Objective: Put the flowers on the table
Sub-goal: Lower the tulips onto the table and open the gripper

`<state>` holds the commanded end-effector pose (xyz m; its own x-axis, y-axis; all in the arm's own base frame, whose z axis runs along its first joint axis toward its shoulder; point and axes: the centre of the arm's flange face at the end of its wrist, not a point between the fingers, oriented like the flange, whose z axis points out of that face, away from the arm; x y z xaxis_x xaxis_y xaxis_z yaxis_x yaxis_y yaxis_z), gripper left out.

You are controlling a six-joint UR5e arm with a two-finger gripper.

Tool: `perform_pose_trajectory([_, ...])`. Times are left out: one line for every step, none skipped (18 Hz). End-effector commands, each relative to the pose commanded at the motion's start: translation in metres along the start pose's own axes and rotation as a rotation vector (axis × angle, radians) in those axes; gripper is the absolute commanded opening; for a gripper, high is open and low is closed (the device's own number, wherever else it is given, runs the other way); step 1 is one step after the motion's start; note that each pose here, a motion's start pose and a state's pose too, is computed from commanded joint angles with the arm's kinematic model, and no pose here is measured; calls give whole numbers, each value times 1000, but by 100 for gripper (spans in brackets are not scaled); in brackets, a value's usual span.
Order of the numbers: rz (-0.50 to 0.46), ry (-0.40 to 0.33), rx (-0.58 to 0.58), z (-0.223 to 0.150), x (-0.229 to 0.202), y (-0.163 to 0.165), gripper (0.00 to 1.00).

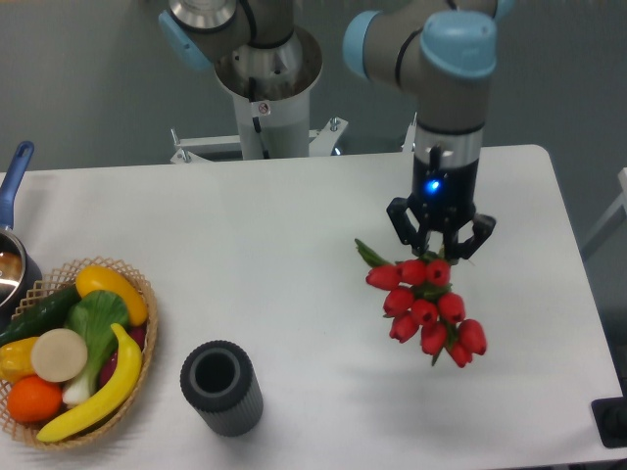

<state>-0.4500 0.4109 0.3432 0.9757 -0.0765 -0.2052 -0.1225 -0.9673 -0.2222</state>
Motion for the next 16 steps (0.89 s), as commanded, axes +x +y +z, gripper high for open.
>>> perform_pose_trajectory([17, 14, -20, 12, 6, -7, 37])
perform_pose_trajectory([37, 25, -64, 29, 13, -12, 37])
perform_pose_trajectory([47, 30, -87, 38, 16, -14, 37])
perform_pose_trajectory([54, 34, -104, 46, 18, -16, 37])
perform_pose_trajectory([57, 40, -116, 53, 19, -16, 37])
perform_pose_trajectory([61, 45, -119, 58, 21, -18, 37])
perform_pose_trajectory([61, 46, -118, 59, 21, -18, 37])
perform_pose_trajectory([61, 47, -118, 60, 21, -18, 37])
perform_pose_trajectory([62, 49, -116, 60, 21, -18, 37])
perform_pose_trajectory([62, 47, -108, 57, 21, -19, 39])
perform_pose_trajectory([62, 37, -107, 54, 18, -19, 42])
perform_pose_trajectory([63, 23, -106, 49, 14, -20, 50])
perform_pose_trajectory([64, 8, -101, 44, 7, -19, 59])
perform_pose_trajectory([65, -7, -94, 38, -1, -19, 72])
perform_pose_trajectory([55, -22, -87, 32, -10, -16, 80])
perform_pose_trajectory([47, -39, -78, 25, -18, -15, 89])
